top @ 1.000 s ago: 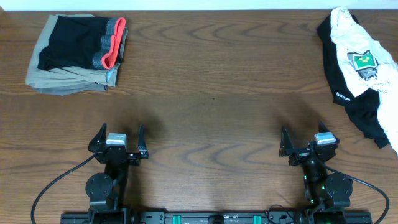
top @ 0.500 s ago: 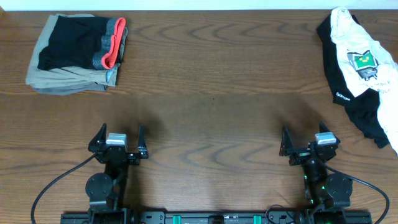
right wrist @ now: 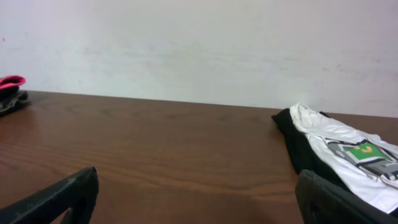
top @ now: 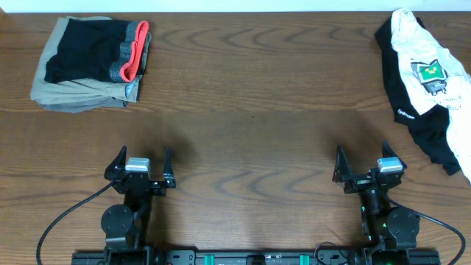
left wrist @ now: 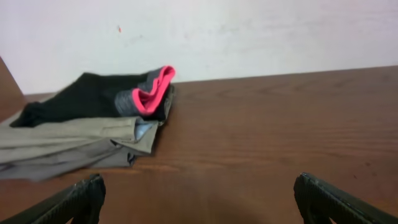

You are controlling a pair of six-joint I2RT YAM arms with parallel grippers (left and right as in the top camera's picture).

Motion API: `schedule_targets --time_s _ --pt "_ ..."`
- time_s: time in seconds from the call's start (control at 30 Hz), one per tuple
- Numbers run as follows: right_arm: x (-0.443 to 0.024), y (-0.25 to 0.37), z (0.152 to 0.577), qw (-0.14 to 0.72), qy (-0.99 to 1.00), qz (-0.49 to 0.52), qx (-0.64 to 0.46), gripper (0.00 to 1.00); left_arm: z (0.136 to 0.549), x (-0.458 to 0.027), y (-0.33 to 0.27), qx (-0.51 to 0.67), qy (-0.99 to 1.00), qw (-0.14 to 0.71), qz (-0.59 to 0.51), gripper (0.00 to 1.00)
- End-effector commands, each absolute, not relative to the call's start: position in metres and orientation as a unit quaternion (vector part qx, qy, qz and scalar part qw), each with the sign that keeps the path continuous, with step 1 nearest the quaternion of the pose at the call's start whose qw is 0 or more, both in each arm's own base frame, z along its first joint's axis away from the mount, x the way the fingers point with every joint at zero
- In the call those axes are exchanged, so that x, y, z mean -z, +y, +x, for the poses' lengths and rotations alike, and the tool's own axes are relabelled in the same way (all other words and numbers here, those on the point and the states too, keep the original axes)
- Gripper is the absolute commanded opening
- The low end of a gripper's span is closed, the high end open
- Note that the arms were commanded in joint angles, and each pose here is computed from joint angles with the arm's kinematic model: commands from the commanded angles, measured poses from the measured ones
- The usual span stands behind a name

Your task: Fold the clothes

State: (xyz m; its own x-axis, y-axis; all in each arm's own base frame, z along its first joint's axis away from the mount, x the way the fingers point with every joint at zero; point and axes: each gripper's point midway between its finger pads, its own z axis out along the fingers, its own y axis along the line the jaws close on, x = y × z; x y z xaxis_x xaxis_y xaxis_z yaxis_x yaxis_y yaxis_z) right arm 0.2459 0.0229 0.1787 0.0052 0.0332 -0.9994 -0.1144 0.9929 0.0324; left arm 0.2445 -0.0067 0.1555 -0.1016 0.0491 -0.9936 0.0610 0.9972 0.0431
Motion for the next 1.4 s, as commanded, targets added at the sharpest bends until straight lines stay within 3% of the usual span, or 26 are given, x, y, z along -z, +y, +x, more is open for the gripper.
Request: schedule_targets --time_s 0.0,0.27,0.6,1.0,1.17,1.37 --pt "-0.205 0.023 0.244 0.719 0.692 -0.017 -0.064 0.99 0.244 -0.168 -0.007 0.021 0.748 0.663 0.022 0.98" --pt "-0.246 0.024 0.263 0.686 0.725 -0.016 -0.063 0.99 0.265 -0.204 -0.008 0.032 0.794 0.607 0.018 0.98" --pt "-0.297 0.048 0.339 0.585 0.802 -0.025 -0.121 0.99 0.31 -0.234 -0.006 0.042 0.893 0.448 0.007 0.98" --pt "-0.26 0.056 0.436 0.385 0.915 -0.033 -0.113 0.99 0.344 -0.236 -0.03 0.061 0.961 0.269 0.031 0.98" --pt "-0.256 0.041 0.475 0.418 0.903 -0.055 -0.086 0.99 0.361 -0.215 -0.046 0.082 0.966 0.238 0.055 0.98" --pt "-0.24 -0.026 0.502 0.434 0.899 0.016 -0.062 0.99 0.374 -0.188 -0.072 0.15 0.963 0.207 0.082 0.98"
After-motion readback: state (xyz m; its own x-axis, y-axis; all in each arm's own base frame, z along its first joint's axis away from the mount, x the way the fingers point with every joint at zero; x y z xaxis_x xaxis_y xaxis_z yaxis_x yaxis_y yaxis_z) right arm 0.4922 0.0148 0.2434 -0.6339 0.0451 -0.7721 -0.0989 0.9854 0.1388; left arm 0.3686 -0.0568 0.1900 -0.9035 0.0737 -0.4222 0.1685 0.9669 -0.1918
